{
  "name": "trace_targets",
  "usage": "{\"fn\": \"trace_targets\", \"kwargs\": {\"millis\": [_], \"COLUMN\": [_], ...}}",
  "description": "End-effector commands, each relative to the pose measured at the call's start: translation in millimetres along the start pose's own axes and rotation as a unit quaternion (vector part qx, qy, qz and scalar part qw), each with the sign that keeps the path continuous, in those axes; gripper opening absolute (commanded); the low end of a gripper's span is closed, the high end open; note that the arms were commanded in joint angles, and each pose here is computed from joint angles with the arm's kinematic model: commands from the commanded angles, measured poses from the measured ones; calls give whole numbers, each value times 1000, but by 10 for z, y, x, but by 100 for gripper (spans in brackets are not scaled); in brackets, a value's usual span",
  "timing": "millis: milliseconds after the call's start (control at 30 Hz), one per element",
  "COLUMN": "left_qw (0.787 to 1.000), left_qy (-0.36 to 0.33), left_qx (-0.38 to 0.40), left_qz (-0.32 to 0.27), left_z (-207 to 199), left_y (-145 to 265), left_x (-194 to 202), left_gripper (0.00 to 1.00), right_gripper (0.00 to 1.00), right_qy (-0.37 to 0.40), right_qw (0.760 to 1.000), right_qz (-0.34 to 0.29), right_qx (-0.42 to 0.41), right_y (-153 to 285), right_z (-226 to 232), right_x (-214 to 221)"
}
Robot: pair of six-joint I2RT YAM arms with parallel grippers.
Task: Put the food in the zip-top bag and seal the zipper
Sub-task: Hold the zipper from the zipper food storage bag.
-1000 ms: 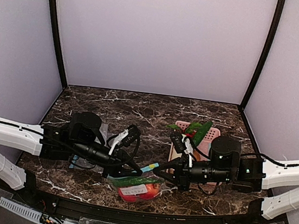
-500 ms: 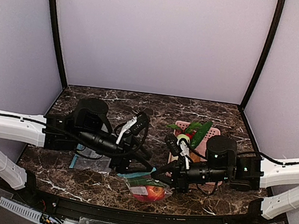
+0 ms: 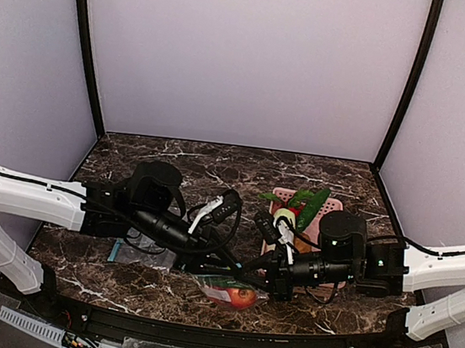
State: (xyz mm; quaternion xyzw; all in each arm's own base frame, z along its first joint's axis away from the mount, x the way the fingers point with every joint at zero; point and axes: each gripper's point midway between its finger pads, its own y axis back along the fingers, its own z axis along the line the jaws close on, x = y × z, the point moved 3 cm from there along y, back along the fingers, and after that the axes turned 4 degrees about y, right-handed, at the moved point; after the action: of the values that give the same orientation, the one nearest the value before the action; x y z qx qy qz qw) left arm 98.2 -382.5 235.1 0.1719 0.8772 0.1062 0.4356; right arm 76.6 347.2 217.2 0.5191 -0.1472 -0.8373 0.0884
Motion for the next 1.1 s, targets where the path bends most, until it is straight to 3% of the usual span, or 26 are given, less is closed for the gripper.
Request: {"fn": "trace_targets", "kwargs": {"millis": [0,267,467,1067], "left_qw": [1000,1000,1000,1000], "left_qy": [-2,4,6,2], "left_qx": [13,9,3,-8], "left_qz": [-1,2,0,-1], "left_z": [-33,-9,5,-4], "left_y": [27,34,62,126], "left_x": [25,80,104,130], "left_gripper": [25,15,2,1], "right_gripper": [0,0,0,0], "right_qy": [12,13,10,-5], "right_qw": [1000,1000,1000,999], "right_qz": [-23,-25,-27,-29], "right_qx": [-8,-7,-2,37], "right_y": [21,29,43,60], "right_z": [63,61,49,-64], "right_x": [-170,-178,-172,-168]}}
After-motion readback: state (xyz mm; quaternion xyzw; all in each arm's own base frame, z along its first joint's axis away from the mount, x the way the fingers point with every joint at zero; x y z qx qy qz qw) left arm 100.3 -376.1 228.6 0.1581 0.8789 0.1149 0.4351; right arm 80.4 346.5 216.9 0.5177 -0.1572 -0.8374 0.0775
